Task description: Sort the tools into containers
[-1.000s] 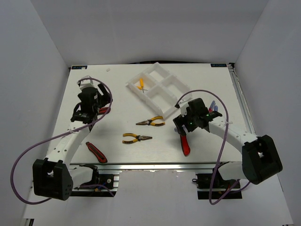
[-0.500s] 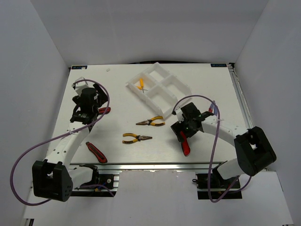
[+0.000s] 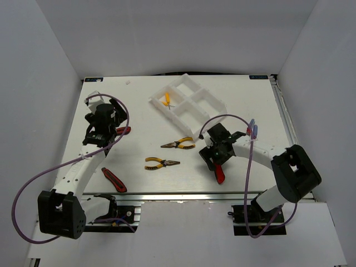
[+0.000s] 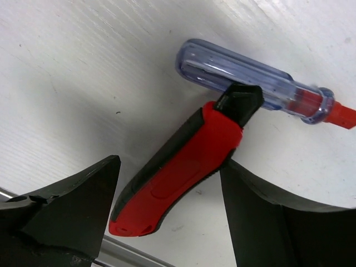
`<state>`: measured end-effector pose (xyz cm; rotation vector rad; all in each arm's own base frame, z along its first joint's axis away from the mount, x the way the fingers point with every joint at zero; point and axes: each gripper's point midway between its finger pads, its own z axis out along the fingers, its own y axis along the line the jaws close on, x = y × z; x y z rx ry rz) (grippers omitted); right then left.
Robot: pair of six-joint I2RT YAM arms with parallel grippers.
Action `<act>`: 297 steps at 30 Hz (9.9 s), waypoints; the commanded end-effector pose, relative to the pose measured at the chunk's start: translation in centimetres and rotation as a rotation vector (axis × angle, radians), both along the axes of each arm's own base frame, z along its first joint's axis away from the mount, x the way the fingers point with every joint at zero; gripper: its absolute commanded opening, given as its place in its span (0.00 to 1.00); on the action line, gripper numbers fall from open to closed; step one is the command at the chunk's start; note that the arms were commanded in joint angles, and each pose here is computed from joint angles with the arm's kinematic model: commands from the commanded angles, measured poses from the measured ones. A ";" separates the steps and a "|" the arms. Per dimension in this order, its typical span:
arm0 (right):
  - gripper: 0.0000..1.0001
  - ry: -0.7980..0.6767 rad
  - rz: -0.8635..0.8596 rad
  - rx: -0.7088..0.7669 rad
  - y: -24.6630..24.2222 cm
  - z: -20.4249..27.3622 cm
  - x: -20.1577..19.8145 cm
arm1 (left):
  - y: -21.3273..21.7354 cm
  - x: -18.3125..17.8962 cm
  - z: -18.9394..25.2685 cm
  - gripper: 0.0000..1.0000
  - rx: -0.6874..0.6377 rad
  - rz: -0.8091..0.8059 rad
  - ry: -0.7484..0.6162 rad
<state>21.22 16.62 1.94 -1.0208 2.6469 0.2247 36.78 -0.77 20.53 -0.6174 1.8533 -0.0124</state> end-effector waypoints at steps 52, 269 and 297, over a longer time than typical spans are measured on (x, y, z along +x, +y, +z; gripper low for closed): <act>0.00 -0.509 0.192 0.623 14.3 16.4 24.4 | 1.6 -0.5 0.0 0.98 0.154 0.017 0.030; 0.82 0.101 0.699 0.544 33.5 9.7 -7.4 | -1.4 -9.9 11.8 0.60 0.155 -0.111 -0.385; 0.89 -0.214 0.458 0.491 46.7 3.2 -8.8 | 1.1 -13.5 13.6 0.63 0.149 -0.063 -0.503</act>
